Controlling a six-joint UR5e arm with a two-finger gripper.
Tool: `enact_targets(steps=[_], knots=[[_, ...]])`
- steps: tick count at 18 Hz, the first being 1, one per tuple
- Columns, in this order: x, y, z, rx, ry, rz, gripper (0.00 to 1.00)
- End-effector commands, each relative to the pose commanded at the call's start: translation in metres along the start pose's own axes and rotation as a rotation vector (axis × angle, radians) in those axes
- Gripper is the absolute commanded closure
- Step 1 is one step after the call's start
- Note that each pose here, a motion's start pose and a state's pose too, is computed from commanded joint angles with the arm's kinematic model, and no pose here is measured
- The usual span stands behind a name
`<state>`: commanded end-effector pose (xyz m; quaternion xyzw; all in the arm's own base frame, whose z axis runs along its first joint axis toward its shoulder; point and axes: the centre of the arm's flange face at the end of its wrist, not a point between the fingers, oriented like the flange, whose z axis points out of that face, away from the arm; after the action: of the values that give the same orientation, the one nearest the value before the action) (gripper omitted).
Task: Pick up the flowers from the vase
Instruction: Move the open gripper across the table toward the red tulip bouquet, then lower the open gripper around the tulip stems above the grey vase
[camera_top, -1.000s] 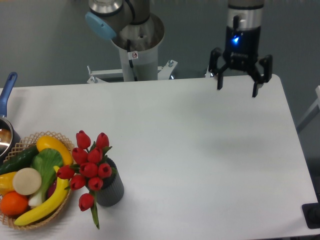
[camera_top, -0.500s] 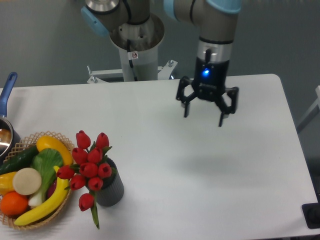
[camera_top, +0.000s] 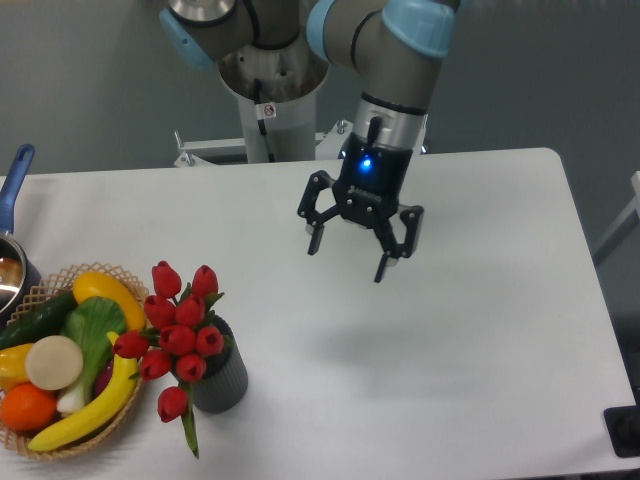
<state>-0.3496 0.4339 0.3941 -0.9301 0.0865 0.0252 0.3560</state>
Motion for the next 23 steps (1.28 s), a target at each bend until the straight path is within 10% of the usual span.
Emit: enact_targets(steps=[23], knots=[[0.044,-0.035,0.070,0.074,0.175,0.076,0.00]])
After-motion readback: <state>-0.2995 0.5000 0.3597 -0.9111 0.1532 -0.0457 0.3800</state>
